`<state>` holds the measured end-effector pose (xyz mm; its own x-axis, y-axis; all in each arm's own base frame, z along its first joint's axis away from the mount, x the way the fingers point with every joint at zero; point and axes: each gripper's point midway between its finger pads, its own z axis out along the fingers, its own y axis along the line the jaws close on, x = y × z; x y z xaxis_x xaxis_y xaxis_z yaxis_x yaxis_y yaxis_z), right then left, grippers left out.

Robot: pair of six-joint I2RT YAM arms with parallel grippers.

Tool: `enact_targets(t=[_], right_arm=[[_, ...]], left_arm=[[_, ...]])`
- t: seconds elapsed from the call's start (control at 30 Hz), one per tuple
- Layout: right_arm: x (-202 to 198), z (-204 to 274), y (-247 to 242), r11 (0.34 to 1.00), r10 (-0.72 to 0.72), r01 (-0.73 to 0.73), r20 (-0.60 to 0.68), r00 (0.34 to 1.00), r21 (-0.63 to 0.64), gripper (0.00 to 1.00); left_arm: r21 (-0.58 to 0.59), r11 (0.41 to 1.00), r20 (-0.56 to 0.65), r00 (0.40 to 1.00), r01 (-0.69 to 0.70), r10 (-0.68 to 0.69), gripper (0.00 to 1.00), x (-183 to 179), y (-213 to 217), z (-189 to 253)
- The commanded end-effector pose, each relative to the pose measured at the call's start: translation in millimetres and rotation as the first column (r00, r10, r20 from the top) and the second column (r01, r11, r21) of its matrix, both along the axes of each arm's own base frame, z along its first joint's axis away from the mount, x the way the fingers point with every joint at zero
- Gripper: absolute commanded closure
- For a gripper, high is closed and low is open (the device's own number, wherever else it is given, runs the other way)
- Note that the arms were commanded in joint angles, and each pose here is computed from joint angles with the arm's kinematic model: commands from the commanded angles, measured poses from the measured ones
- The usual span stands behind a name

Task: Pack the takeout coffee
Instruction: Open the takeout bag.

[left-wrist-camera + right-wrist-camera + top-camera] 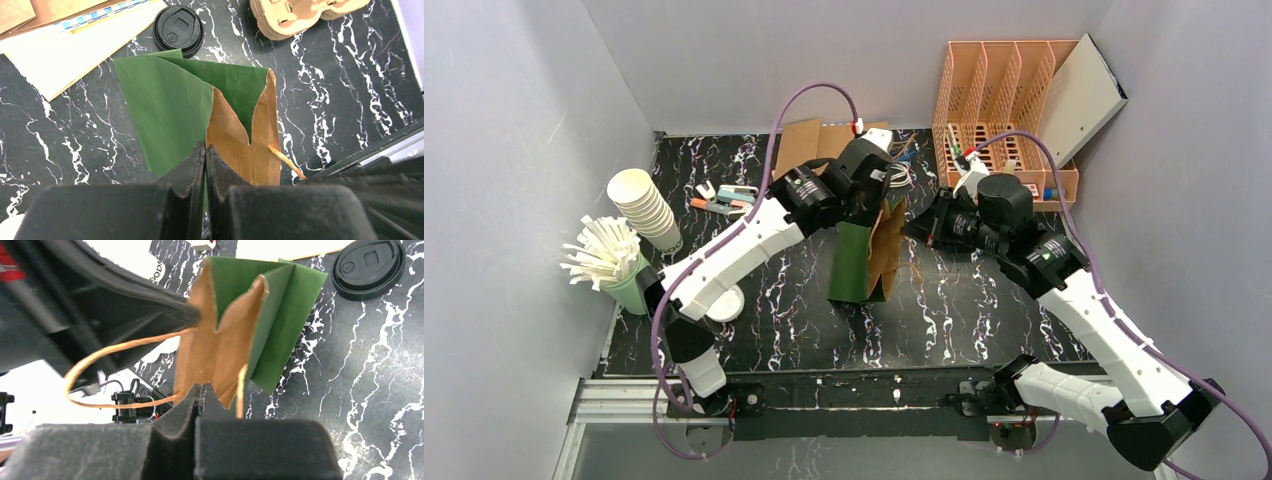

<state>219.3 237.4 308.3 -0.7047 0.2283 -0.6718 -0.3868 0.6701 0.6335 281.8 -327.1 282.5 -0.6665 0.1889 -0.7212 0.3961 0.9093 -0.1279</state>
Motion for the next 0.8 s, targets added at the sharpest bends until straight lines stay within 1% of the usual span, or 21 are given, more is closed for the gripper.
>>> enact_targets(t=[0.0,0.13,0.2,0.27,0.43,0.53,0.7,0.77], right_arm=[[8,0,8,0.999,-0.022,0.022,-0.001,1.000,0.047,0.99],[3,-7,27,0.997,0.068,-0.067,-0.026,0.997,0.037,0.99],[1,-11,31,0.996,0.089,-0.090,-0.042,0.995,-0.003,0.99],[0,-7,33,0.995,0.097,-0.098,-0.027,0.995,-0.019,0.99],[14,6,9,0.995,-0.022,0.027,0.055,0.998,-0.092,0.99],[21,2,0,0.985,-0.056,0.064,0.056,0.997,-0.163,0.99],[24,-10,6,0.978,-0.024,0.031,0.036,0.999,-0.205,0.99],[29,-18,3,0.971,-0.042,0.050,0.038,0.998,-0.235,0.99]], left_arm=[[-0.140,0.989,0.064,0.997,-0.043,0.052,1.00,0,9,40],[-0.176,0.984,0.060,0.997,-0.037,0.048,1.00,-3,9,42],[-0.195,0.980,0.059,0.997,-0.035,0.047,1.00,-6,10,44],[-0.199,0.980,0.056,0.997,-0.031,0.043,1.00,-7,10,42],[-0.209,0.977,0.059,0.997,-0.026,0.039,1.00,-9,11,44],[-0.250,0.968,0.072,0.997,-0.015,0.034,1.00,-10,10,53],[-0.313,0.950,0.073,0.997,0.013,0.011,1.00,-15,6,62],[-0.338,0.941,0.078,0.997,0.021,0.006,1.00,-16,6,66]])
